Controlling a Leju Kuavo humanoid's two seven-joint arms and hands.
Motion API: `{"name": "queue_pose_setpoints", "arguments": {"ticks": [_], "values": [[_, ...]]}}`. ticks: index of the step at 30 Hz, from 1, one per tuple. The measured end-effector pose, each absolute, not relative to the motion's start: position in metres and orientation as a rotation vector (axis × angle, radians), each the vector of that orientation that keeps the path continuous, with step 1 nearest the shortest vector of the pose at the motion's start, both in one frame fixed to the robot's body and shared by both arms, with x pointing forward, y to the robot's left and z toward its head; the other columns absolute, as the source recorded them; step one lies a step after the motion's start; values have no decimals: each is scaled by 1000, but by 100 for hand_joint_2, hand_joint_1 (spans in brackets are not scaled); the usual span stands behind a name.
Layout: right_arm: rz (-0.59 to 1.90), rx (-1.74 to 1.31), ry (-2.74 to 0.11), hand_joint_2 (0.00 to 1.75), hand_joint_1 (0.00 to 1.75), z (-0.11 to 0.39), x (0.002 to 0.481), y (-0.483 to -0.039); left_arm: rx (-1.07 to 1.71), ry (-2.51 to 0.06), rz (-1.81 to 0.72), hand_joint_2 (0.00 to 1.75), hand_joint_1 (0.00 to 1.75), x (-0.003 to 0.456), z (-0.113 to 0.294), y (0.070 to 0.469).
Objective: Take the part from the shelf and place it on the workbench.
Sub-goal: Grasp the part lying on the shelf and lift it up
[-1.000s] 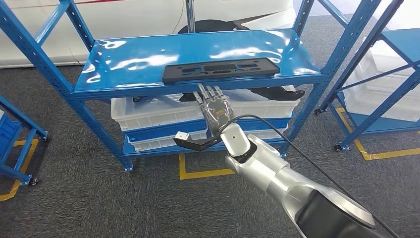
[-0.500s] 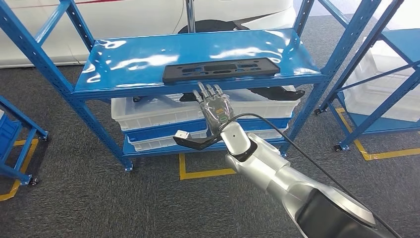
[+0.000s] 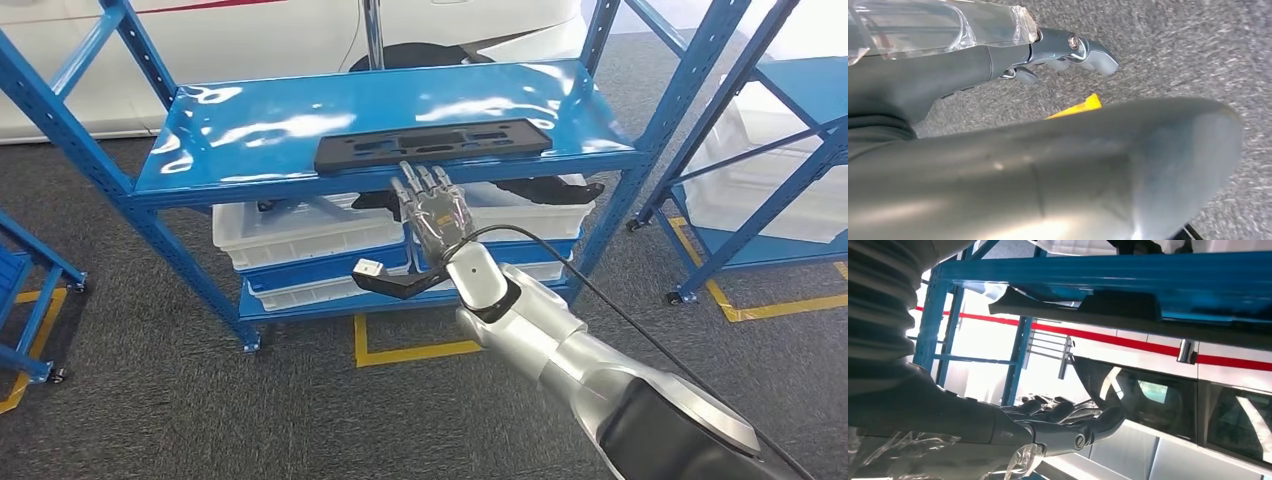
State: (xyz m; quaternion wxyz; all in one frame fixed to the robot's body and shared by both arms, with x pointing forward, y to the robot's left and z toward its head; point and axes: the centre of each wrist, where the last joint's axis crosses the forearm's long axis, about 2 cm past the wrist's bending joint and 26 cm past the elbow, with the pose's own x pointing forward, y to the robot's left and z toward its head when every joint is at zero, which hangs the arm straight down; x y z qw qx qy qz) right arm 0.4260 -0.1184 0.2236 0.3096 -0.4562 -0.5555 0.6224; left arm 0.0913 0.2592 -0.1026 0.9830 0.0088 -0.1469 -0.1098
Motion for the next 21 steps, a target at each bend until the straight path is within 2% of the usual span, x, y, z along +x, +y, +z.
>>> {"name": "queue_pose_setpoints", "arguments": {"ticks": [21], "values": [[1686,-1198,-1514,175,0,229,420,-99,24,-291,-229,0,0,89,-103,262]]}}
